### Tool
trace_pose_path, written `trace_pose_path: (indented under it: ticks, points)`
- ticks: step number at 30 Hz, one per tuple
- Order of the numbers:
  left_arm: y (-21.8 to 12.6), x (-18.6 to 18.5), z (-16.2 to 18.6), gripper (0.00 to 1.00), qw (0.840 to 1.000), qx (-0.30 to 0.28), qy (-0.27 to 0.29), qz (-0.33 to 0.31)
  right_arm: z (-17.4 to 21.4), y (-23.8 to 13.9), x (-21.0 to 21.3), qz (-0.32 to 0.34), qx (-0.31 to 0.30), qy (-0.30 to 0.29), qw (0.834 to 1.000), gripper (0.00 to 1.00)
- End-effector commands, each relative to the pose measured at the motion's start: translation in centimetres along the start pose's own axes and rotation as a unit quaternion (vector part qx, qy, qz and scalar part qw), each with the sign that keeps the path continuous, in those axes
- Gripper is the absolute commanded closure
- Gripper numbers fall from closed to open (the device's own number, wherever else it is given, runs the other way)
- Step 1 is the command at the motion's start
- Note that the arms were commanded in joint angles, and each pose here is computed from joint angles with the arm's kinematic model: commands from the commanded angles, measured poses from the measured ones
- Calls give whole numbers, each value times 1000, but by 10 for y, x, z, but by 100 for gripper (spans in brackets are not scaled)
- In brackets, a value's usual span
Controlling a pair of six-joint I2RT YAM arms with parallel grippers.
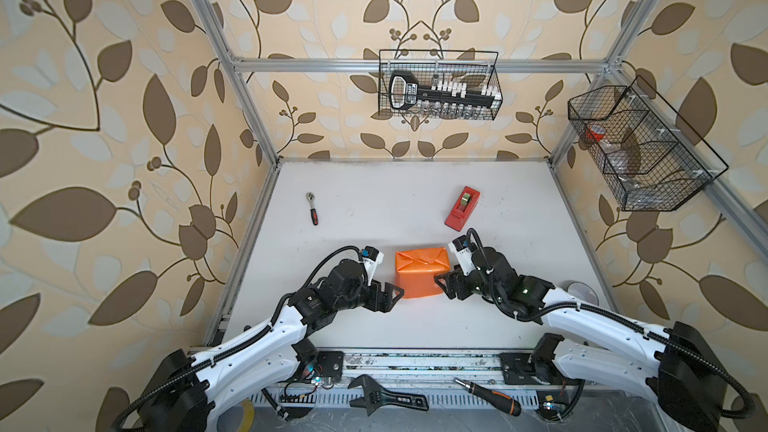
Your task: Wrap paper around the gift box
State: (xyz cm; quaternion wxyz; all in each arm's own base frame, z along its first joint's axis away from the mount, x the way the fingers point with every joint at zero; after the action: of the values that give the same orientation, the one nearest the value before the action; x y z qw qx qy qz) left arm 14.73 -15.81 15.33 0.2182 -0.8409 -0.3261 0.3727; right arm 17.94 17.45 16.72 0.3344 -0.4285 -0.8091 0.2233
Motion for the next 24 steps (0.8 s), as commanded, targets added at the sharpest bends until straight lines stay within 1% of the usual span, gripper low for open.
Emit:
trace_pose_path:
  ticks: [1, 2, 5, 7, 11, 16, 20, 22, 24]
  points:
    - [8, -9, -25, 10, 1000, -16, 18, 1, -2, 3, 2, -4, -5, 0, 1000, 20]
    - [11, -9, -30, 9, 1000, -20, 18, -4, -4, 4, 2, -2, -7, 3, 1000, 20]
    - [16, -4, -45, 9, 998, -42, 5, -53, -13, 7, 0, 5, -11, 13, 1000, 20]
    - [17, 0, -56, 9, 996, -54, 0, -74, -21, 9, -3, 11, -15, 25, 1000, 21]
    - [21, 18, -76, 9, 991, -62, -29, -111, -46, 21, -6, 18, -23, 43, 999, 21]
    - [20, 31, -107, 8, 989, -80, -51, -112, -82, 34, -6, 20, -24, 54, 998, 22]
    - [3, 29, -133, 6, 987, -109, -45, -110, -107, 21, -6, 26, -51, 50, 997, 22]
    - [-9, 28, -140, 5, 983, -130, -37, -121, -116, 7, -11, 49, -72, 44, 995, 21]
    - [-24, 30, -143, 4, 976, -157, -28, -147, -123, -11, -21, 90, -101, 38, 990, 20]
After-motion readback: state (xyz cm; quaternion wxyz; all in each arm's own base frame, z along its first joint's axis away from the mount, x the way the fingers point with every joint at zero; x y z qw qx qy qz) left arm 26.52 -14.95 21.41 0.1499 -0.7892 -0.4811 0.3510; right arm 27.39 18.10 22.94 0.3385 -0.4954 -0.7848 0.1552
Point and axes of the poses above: each gripper's point midway between its finger pads, its own y axis out along the fingers, its own x axis along the line the jaws close on, z = x × y, the point moved 9 cm from there along -y, back along the fingers, and after that the axes turned 7 degrees about y, right-handed, at the moved point
